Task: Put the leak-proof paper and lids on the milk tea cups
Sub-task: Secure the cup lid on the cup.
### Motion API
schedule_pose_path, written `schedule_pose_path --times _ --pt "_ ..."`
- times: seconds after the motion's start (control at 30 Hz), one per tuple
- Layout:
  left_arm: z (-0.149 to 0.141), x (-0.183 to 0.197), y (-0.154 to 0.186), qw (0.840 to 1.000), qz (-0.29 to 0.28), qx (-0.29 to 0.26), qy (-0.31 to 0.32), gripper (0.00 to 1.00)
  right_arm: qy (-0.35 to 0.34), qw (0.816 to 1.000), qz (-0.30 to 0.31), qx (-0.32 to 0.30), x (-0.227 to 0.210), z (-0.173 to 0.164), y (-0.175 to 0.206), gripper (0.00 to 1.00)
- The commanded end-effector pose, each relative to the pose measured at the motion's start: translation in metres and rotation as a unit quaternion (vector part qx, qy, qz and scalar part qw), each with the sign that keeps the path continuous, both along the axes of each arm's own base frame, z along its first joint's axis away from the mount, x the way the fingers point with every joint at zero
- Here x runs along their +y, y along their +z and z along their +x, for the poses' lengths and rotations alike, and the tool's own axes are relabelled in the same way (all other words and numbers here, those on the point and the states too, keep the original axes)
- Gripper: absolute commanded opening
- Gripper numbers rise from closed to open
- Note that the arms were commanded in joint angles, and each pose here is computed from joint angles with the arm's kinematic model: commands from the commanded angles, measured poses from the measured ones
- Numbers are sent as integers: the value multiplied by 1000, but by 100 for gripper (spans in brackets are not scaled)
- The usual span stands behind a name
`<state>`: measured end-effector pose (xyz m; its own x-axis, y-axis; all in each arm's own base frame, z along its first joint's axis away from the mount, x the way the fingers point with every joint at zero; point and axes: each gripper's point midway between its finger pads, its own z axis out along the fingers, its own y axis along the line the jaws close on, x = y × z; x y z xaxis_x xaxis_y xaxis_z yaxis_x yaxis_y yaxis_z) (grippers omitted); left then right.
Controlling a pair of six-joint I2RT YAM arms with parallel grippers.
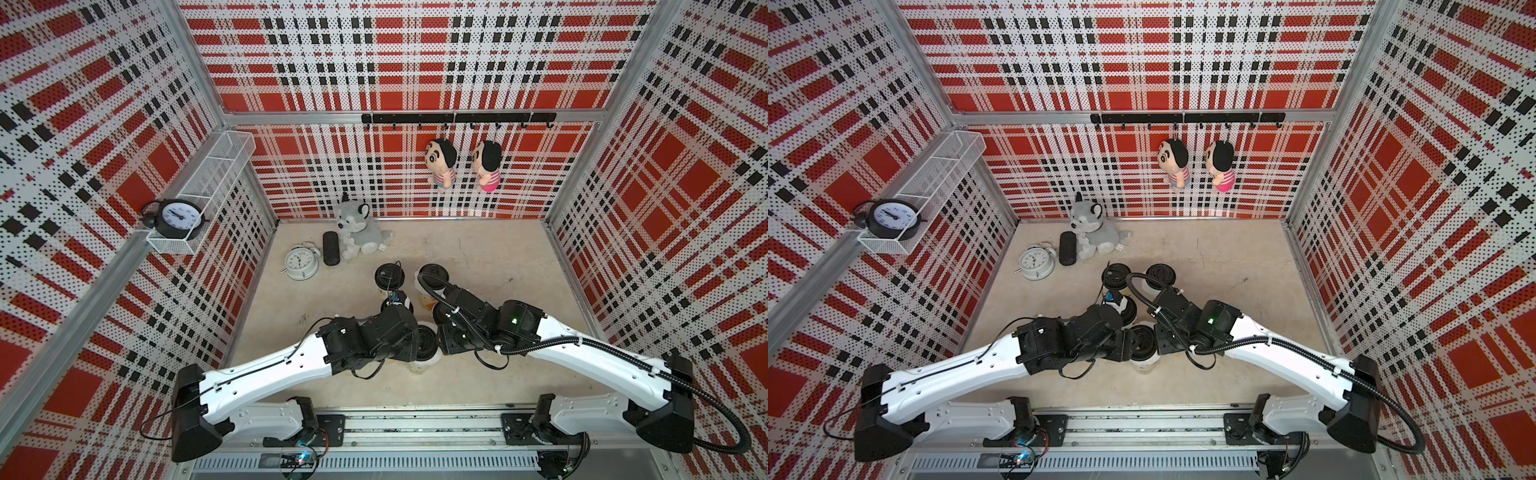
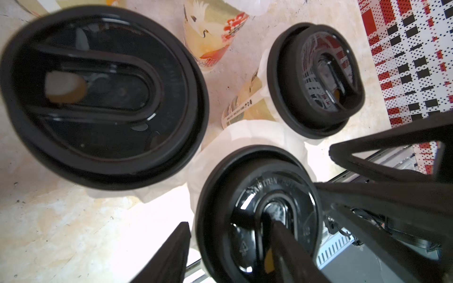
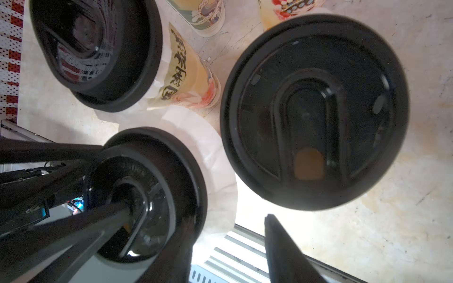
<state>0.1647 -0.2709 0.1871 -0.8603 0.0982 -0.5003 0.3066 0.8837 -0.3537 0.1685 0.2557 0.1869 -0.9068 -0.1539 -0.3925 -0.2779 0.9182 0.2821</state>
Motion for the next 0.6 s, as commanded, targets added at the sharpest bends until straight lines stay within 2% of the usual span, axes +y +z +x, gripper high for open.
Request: schedule_pose_path --times 0.0,0.57 --pt "-12 21 -30 998 60 33 -6 56 -10 999 -26 21 -6 -9 -23 49" --pt "-16 24 -37 997 61 39 -10 56 -25 996 -64 56 -23 -26 -58 49"
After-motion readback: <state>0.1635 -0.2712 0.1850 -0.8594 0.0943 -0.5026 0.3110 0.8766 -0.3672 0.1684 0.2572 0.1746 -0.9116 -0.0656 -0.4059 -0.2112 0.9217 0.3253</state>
